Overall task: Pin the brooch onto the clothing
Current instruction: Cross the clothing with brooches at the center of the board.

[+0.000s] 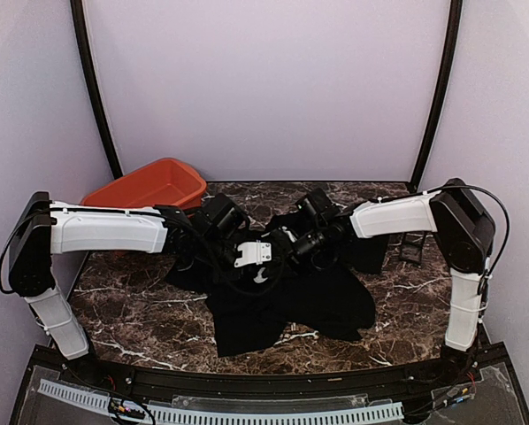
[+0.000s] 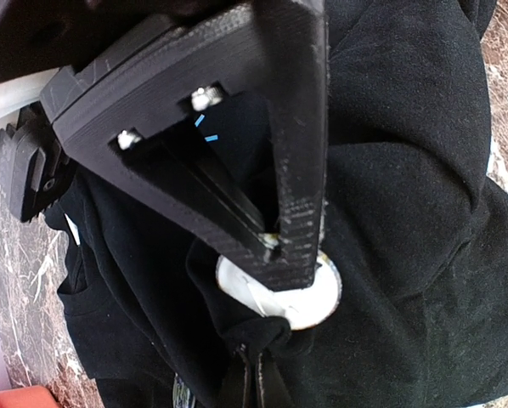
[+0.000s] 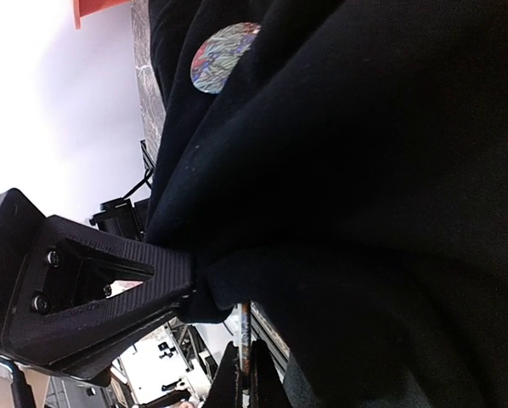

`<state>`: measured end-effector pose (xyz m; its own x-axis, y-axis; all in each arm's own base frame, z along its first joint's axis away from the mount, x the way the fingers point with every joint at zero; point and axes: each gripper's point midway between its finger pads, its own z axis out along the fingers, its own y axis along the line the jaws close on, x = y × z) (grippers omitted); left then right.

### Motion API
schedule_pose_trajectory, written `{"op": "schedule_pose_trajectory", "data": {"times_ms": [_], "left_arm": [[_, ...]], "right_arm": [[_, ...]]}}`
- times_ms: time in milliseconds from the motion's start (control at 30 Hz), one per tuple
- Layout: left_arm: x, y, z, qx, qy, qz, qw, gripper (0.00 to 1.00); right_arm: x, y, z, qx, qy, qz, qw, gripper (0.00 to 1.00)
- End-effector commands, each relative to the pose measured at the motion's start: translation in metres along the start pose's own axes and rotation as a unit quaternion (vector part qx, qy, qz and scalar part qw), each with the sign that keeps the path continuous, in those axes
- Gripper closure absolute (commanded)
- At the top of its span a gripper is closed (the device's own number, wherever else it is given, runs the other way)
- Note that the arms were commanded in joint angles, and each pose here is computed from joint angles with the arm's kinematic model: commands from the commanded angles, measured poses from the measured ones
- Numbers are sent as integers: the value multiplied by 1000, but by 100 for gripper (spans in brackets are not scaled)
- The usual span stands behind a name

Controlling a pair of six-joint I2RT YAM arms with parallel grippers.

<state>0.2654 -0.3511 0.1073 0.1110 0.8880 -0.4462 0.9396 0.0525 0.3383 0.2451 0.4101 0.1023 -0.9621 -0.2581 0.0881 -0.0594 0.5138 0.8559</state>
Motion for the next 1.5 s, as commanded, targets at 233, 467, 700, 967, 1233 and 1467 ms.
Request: {"op": "schedule_pose_trajectory", "data": {"times_ms": [233,467,700,967,1233,1467], "left_arm": [[-8,-5,-9,5,-23,6,1000,99],[-7,-2,-9,-4,-21,6,1000,99],[-8,1,-9,-11,-24,6,1000,99],[-9,2,-11,-18,-29,7,999,99],[-11,2,-12,-19,-34,7,999,99],[-13,1,-14,-17,-45,8,999,99]], "right_arm": [[10,26,14,-13,29,-60,998,100],[17,27,20,-13,43,-70,997,100],[23,33,26,-23,60,-82,995,100],[27,35,35,-30,76,-87,993,100],[34,48,35,-60,91,-98,989,100],[37,63,35,-84,100,-115,985,100]]}}
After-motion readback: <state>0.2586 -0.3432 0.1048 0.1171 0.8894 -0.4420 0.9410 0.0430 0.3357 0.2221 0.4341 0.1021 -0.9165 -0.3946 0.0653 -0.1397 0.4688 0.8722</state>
